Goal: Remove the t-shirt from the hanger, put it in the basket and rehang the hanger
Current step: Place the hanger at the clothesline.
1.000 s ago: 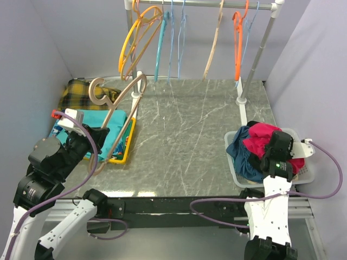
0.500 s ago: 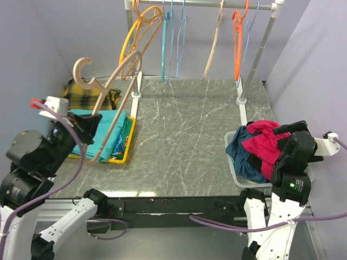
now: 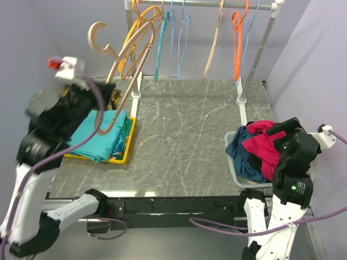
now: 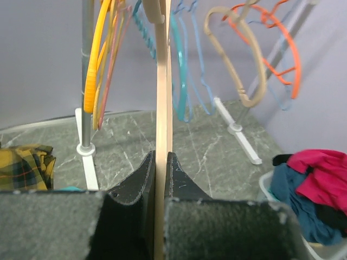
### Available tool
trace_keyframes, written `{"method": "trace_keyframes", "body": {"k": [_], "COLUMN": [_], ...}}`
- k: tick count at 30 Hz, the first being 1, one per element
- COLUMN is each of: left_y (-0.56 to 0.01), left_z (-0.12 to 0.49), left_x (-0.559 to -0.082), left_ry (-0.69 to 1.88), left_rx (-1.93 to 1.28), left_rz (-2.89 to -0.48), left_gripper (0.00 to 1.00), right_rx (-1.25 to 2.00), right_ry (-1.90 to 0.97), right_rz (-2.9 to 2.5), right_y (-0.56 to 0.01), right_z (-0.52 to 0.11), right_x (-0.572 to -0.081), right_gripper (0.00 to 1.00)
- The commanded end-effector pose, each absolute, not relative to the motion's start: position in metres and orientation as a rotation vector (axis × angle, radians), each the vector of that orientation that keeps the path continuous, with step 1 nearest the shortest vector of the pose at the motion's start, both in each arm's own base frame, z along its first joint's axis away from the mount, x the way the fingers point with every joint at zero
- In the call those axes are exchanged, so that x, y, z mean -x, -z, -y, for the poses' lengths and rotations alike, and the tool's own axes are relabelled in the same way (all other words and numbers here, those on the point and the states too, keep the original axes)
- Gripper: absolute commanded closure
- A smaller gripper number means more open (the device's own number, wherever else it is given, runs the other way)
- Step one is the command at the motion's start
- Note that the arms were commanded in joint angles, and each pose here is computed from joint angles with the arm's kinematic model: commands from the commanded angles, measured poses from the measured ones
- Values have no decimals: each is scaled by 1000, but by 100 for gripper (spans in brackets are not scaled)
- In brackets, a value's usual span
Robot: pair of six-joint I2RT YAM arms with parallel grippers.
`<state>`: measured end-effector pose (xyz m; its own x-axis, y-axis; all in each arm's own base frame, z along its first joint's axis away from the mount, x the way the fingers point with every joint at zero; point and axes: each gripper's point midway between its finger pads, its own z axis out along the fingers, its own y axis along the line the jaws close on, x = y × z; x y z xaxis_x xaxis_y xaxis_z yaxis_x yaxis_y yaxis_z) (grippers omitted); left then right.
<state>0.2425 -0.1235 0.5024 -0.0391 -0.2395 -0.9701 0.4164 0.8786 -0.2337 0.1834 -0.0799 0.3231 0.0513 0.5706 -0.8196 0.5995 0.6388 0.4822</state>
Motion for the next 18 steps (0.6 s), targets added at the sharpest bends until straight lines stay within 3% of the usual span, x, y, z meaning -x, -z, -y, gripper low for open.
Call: {"method": "trace_keyframes", "body": {"k": [1,18], "left_y": [-521,-526], "left_z": [125,189], "left_x": [-284,-406], "left_ry": [485,428], "left_rx": [-44,-161], "left_rz": [-1482,-1460], "left_gripper": [99,99], "right_rx": [-849,-638], "right_ry": [-40,-165], "right_rz": [-1569,-1576], "right_y": [-360,-382], "right_z": [63,30], "right_x": [-180,-179], "right_gripper": [0,0]}}
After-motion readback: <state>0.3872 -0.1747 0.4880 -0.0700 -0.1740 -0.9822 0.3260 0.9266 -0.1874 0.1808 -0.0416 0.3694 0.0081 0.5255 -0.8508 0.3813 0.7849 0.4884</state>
